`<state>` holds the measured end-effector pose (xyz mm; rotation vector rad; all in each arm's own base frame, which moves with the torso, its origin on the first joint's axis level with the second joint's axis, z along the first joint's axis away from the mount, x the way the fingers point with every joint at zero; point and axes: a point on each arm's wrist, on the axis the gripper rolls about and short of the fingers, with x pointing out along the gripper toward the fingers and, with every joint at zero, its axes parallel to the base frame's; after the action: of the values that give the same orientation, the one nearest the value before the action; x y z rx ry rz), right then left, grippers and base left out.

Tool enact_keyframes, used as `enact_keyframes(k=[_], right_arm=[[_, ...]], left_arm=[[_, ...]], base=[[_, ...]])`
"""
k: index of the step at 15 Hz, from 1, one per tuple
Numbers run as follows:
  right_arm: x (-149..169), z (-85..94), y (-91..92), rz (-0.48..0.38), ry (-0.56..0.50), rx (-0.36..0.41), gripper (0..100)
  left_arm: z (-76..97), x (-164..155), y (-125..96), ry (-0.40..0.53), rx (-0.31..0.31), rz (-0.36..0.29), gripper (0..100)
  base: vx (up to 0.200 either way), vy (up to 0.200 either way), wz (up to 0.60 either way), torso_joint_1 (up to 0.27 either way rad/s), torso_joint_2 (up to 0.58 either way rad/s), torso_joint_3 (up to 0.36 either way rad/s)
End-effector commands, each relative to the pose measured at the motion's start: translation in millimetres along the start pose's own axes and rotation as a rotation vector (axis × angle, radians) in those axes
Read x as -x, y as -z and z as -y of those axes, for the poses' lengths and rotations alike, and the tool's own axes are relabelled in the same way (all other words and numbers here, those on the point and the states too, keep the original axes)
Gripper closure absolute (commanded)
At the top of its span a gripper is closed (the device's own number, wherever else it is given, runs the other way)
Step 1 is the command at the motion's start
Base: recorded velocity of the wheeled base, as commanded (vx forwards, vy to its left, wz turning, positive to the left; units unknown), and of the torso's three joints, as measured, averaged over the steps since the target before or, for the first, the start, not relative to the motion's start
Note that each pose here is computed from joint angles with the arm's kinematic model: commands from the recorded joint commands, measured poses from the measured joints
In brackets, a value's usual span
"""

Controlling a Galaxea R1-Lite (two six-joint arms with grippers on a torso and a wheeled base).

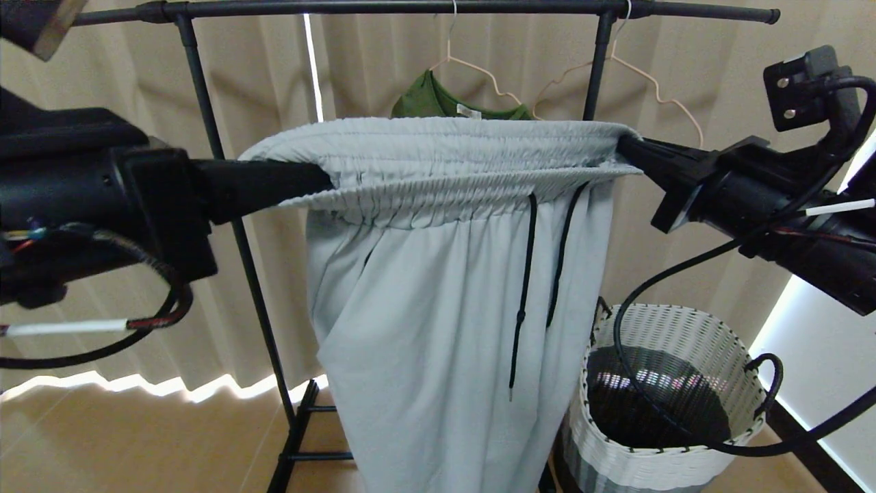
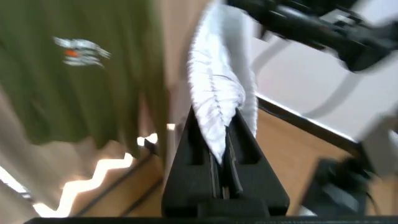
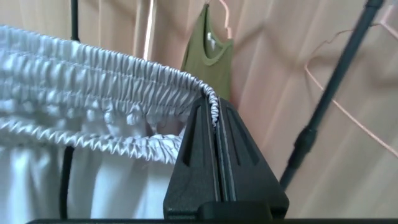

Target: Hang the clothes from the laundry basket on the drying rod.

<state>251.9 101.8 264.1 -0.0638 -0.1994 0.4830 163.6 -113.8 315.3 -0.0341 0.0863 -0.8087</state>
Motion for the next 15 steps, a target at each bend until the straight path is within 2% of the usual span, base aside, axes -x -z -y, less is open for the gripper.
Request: enact_keyframes(k=[1,3,5,6,8,9,12,15], right_arm=[[23.1,1.0,-13.4,0.013,0.009,-0.004,100],[37.4,-1.9,-2.0,-0.032,0.0,-0.017,100],[45.3,-5.3,16.6,-0.092,-0.009,-0.025,100],[45.4,-5.5,17.9,-0.095,-0.011,-0.026,100],[42.0,-4.4,10.2,-0.066,-0.01,-0.022,100],[34.1,-2.4,-5.1,-0.01,-0.007,-0.015,100],[32.4,-4.7,-9.9,0.008,-0.018,-0.046,100],[34.8,-4.8,-16.5,0.032,-0.018,-0.043,100]], left_arm=[[-22.0,-31.6,-1.0,-0.063,-0.022,-0.02,100],[-31.6,-49.0,6.1,-0.079,-0.056,-0.008,100],[-33.6,-58.0,26.9,-0.105,-0.072,-0.054,100],[-32.3,-58.1,29.1,-0.11,-0.076,-0.054,100],[-31.4,-56.8,24.1,-0.111,-0.081,-0.035,100],[-29.8,-51.7,12.5,-0.114,-0.097,0.0,100],[-27.2,-43.6,9.2,-0.116,-0.136,0.013,100],[-25.4,-37.8,4.0,-0.123,-0.141,0.037,100]], base=[[0.0,0.0,0.0,0.0,0.0,0.0],[0.0,0.0,0.0,0.0,0.0,0.0],[0.0,0.0,0.0,0.0,0.0,0.0],[0.0,0.0,0.0,0.0,0.0,0.0],[0.0,0.0,0.0,0.0,0.0,0.0],[0.0,0.0,0.0,0.0,0.0,0.0],[0.0,0.0,0.0,0.0,0.0,0.0],[0.0,0.0,0.0,0.0,0.0,0.0]])
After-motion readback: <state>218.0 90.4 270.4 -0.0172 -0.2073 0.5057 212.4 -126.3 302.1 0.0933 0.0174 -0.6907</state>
